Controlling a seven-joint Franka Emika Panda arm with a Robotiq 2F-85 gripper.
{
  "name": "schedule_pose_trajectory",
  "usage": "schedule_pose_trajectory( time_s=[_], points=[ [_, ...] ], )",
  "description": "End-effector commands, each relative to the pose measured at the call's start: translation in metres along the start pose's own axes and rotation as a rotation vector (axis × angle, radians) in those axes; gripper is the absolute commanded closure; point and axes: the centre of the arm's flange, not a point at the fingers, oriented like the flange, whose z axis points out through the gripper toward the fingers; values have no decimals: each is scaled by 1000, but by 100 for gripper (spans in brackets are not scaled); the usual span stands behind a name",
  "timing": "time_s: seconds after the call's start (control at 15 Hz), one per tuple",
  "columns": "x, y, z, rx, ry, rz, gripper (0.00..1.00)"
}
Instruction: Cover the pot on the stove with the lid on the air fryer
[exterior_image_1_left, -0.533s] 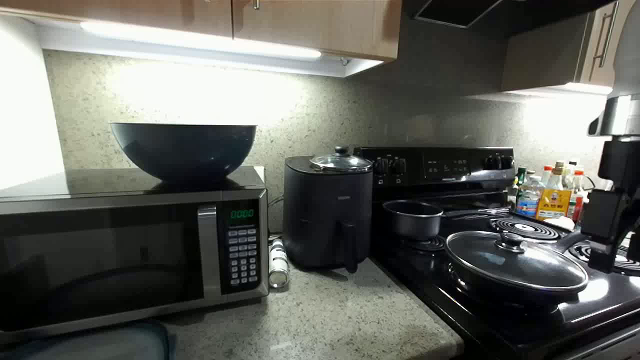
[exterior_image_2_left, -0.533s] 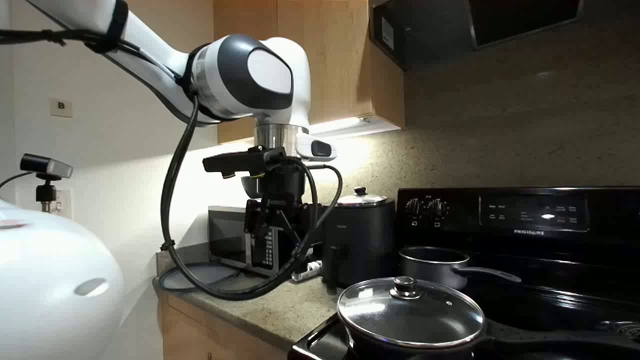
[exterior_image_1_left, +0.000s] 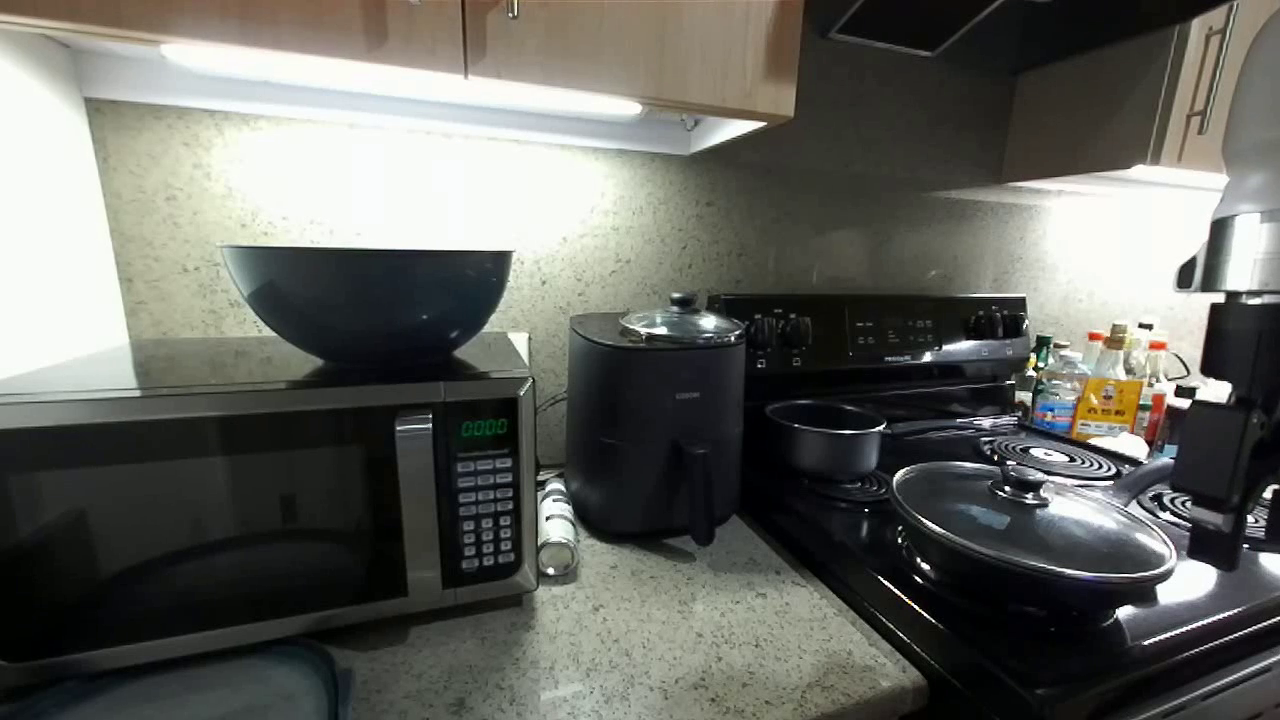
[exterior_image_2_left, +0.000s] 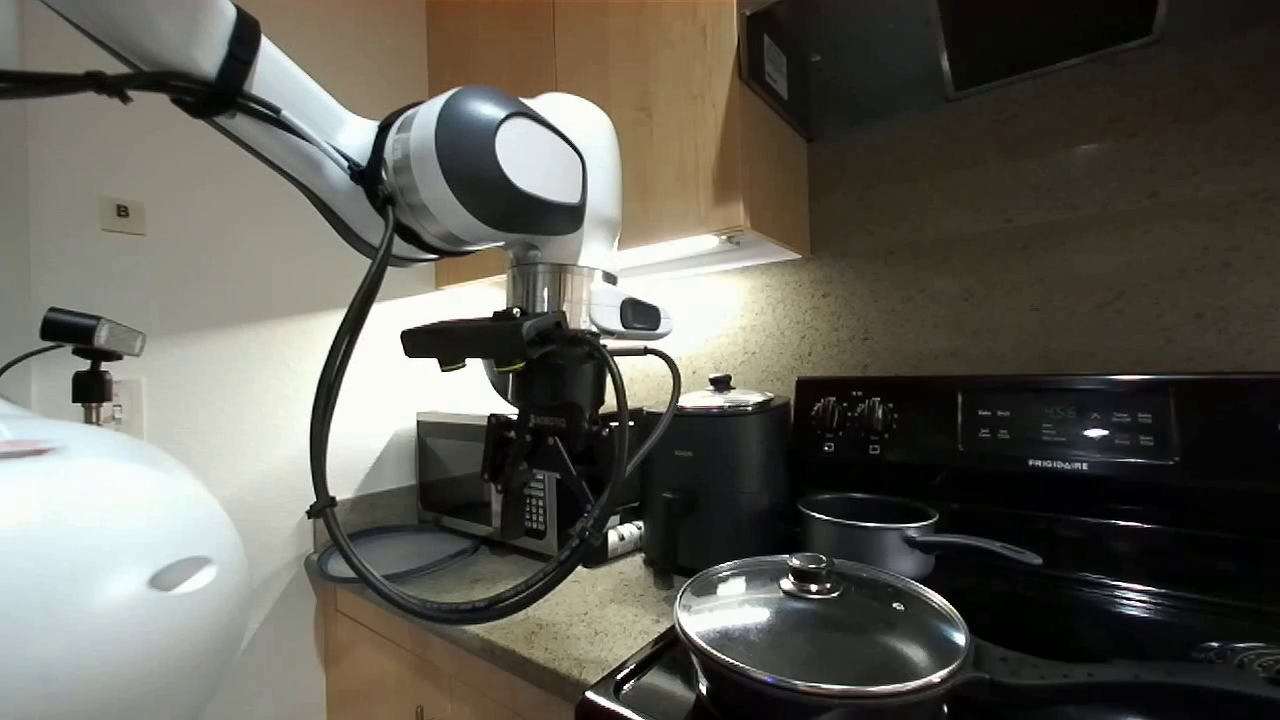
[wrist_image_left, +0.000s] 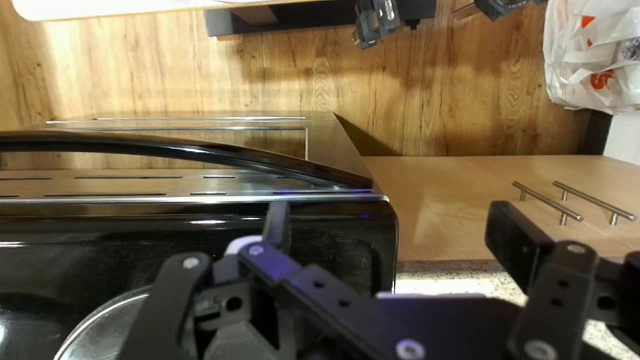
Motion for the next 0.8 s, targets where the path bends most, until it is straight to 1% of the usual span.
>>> schedule_pose_trajectory(
  time_s=[0.0,0.13,0.27,0.4,0.53,0.6,0.73],
  points=[
    [0,0,0,0,0,0,0],
    [0,0,0,0,0,0,0],
    [12,-5,-10,-13,19,-36,0],
    [37,-24,-28,-61,80,-56,0],
    [62,-49,-49,-84,191,-103,0],
    [74,-64,-60,-93,271,-138,0],
    [94,-93,-81,-107,414,-166,0]
  ],
)
